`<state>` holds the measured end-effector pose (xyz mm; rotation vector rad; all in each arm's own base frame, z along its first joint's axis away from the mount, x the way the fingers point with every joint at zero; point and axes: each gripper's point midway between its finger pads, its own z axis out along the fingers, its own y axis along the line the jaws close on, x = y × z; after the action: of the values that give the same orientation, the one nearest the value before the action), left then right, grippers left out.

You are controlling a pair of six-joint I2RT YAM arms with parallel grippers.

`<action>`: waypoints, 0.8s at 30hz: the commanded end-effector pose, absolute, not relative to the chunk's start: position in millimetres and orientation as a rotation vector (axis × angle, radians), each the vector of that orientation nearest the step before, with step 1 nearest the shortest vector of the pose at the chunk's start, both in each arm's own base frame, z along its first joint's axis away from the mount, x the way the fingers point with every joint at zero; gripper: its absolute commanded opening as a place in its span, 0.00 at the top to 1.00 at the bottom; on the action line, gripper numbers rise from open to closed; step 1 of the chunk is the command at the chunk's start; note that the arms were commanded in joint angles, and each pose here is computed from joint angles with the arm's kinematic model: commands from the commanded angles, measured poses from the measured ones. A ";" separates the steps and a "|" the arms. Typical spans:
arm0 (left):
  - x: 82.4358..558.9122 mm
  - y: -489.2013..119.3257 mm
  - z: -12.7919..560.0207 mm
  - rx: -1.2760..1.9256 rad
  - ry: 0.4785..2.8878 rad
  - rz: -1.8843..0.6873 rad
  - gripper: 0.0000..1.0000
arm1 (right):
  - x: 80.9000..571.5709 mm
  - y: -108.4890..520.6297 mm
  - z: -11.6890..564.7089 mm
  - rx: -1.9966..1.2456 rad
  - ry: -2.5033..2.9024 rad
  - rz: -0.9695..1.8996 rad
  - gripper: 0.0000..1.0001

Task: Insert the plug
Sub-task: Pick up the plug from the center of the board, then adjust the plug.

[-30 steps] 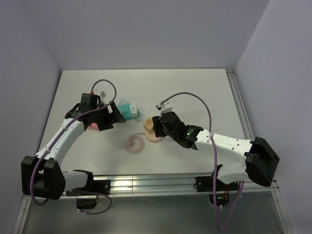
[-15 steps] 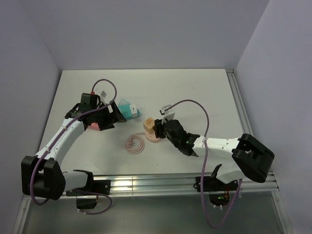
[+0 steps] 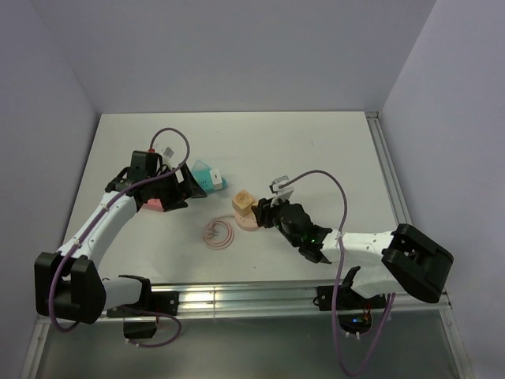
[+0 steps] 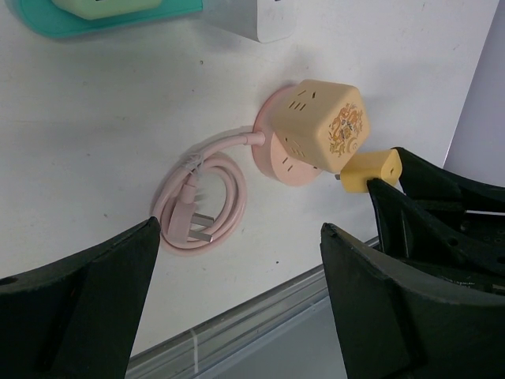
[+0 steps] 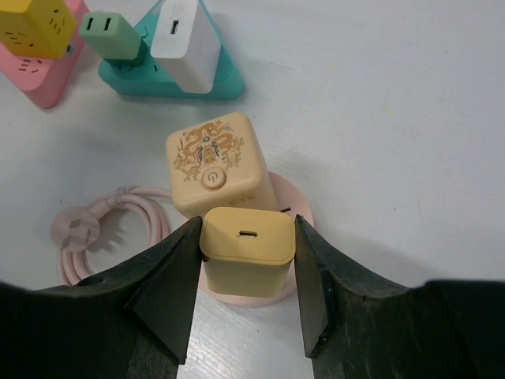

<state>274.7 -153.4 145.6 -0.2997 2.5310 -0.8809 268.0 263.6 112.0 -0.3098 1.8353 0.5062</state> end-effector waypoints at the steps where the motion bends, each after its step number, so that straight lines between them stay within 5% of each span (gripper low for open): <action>1: 279.9 -159.3 149.0 -0.275 2.507 -0.918 0.11 | 273.2 262.9 143.5 -0.253 1.714 0.554 1.00; 24: 295.1 -179.1 149.9 -0.216 2.529 -0.979 0.12 | 262.6 273.1 132.9 -0.411 1.475 0.611 1.00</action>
<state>286.6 -171.5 136.0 -0.2680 2.5768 -0.9340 259.5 266.6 104.2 -0.4190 1.6075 0.5734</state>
